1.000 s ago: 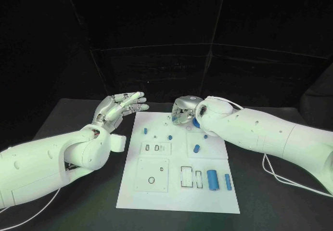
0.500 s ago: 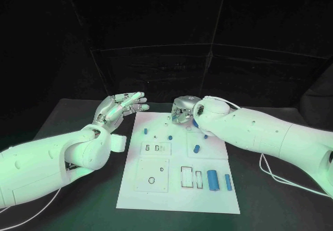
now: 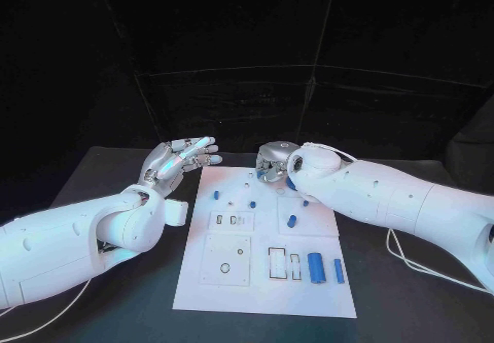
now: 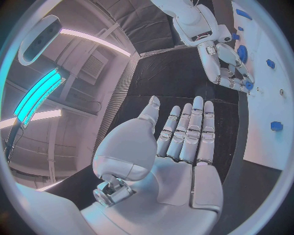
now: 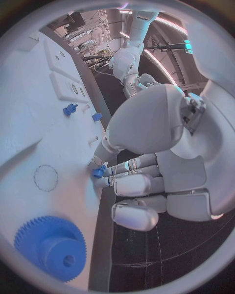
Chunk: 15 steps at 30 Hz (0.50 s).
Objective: Assemble the parts on the task board
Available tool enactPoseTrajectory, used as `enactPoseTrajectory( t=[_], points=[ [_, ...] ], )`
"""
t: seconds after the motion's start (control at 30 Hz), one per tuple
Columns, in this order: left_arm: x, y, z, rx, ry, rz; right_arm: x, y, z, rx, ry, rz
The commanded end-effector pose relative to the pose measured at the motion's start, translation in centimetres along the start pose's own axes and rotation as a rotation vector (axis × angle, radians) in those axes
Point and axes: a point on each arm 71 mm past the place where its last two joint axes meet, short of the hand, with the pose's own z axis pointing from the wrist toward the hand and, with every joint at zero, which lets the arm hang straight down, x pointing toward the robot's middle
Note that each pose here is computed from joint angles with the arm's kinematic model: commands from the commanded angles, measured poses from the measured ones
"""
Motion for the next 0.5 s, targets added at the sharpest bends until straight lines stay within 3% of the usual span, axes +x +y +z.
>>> enactPoseTrajectory(
  t=[0.03,0.27,0.5],
  points=[
    [0.13,-0.30,0.06,0.028,0.012,-0.009,-0.53,0.07,-0.17,-0.026,-0.078,-0.001],
    [0.12,-0.29,0.07,0.027,0.013,-0.010,-0.99,0.29,-0.31,-0.058,-0.141,0.018],
    [0.14,-0.29,0.05,0.025,0.014,-0.010,-0.92,0.50,-0.19,-0.061,-0.132,0.021]
  ],
)
